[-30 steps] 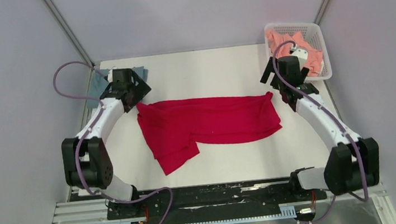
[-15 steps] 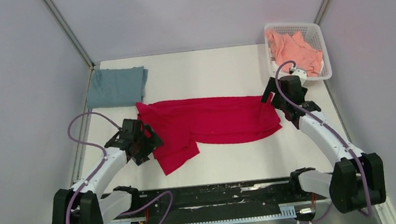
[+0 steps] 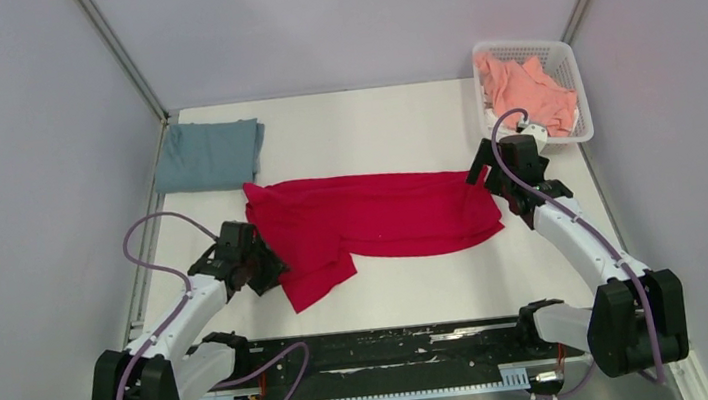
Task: Fold and stack the t-shirts
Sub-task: Flatten out the tshirt
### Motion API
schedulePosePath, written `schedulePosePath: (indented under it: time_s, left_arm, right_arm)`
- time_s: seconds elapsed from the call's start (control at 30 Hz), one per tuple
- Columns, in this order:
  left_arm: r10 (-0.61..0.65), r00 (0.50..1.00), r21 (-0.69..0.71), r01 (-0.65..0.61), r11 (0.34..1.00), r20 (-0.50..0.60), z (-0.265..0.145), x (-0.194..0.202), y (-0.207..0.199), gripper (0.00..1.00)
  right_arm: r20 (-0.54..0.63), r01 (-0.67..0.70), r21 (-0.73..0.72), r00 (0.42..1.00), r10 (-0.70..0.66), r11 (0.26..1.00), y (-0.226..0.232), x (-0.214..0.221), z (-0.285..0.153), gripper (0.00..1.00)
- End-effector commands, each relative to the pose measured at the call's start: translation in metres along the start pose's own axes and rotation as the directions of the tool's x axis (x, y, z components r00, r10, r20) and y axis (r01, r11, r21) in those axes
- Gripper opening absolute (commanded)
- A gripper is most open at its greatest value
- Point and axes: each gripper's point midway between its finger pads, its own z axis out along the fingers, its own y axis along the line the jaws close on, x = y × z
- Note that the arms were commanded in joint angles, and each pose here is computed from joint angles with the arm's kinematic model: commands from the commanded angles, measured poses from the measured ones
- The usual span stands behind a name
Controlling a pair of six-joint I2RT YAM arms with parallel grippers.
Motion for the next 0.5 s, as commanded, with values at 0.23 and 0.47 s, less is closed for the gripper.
schedulePosePath:
  time_s: [0.23, 0.47]
  left_arm:
    - [-0.005, 0.999, -0.028, 0.007, 1.0, 0.054, -0.006, -0.015, -0.004, 0.46]
    - [0.011, 0.999, -0.02, -0.01, 1.0, 0.047, -0.009, -0.019, -0.012, 0.44]
  right_arm:
    - [0.038, -0.013, 0.018, 0.999, 0.012, 1.0, -0.003, -0.009, 0.0, 1.0]
    - [0.025, -0.004, 0.024, 1.0, 0.004, 1.0, -0.004, -0.006, 0.002, 1.0]
